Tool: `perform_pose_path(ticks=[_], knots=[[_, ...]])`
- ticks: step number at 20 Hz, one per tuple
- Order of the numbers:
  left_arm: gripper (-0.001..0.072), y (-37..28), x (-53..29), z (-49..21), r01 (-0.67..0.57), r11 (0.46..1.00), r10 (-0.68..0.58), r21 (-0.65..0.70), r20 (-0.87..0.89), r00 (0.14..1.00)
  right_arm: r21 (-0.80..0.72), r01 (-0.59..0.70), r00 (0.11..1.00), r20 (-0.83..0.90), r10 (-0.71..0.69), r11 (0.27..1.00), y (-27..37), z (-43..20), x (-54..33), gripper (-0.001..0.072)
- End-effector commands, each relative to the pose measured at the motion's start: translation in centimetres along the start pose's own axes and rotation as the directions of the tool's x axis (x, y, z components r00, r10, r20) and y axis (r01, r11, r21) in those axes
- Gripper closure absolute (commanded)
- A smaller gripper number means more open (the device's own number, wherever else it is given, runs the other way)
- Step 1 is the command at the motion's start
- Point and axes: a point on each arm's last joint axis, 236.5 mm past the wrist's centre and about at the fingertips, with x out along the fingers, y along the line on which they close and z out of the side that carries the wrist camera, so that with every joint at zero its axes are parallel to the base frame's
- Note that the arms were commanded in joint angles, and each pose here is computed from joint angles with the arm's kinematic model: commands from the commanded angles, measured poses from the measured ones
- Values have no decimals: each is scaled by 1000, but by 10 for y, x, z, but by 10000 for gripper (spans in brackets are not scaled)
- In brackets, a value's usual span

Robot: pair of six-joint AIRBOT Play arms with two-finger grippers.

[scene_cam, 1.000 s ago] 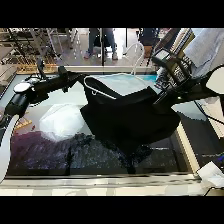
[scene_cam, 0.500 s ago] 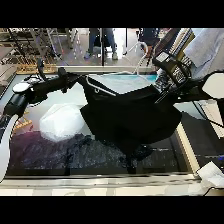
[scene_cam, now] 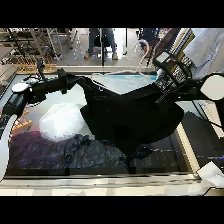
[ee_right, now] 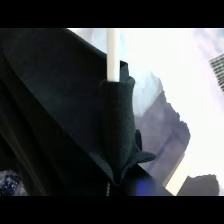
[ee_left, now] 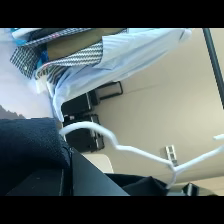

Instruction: Fold the clothes and pants, and hang the long-sleeved shirts on hangers.

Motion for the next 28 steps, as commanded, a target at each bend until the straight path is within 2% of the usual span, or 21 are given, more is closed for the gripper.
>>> perform_pose_path(ticks=[1, 6, 8, 16, 19, 22, 24, 28], knots=[[695, -2, -1, -3, 7, 1000, -7, 1, -15, 1000, -20, -24, 998, -64, 23, 1000, 8, -15, 26, 684], [694, -4, -3, -8, 20, 1000, -20, -2, -41, 999, -61, -8, 990, -140, -1, 998, 10, -40, 58, 684], [695, -4, -3, -8, 20, 1000, -20, -2, -41, 999, -159, -31, 988, -153, 6, 987, 14, -45, 65, 684], [695, 8, -12, 22, -21, 1000, 21, -4, 65, 998, -277, 38, 999, 25, -33, 960, 9, -18, 17, 685], [695, 8, -12, 22, -22, 1000, 21, 12, 67, 998, -361, -35, 999, 15, 43, 932, 27, -23, 9, 685], [694, 8, -13, 23, -22, 1000, 21, 16, 69, 997, -371, -136, 991, -56, 124, 919, 45, -37, 17, 685], [694, -2, -14, 26, 17, 997, -24, 80, 81, 996, -366, -185, 982, -114, 154, 912, 51, -47, 25, 685], [693, -52, -21, 33, 208, 954, -235, 214, 110, 966, -283, -199, 967, -210, 142, 938, 47, -62, 50, 685]])
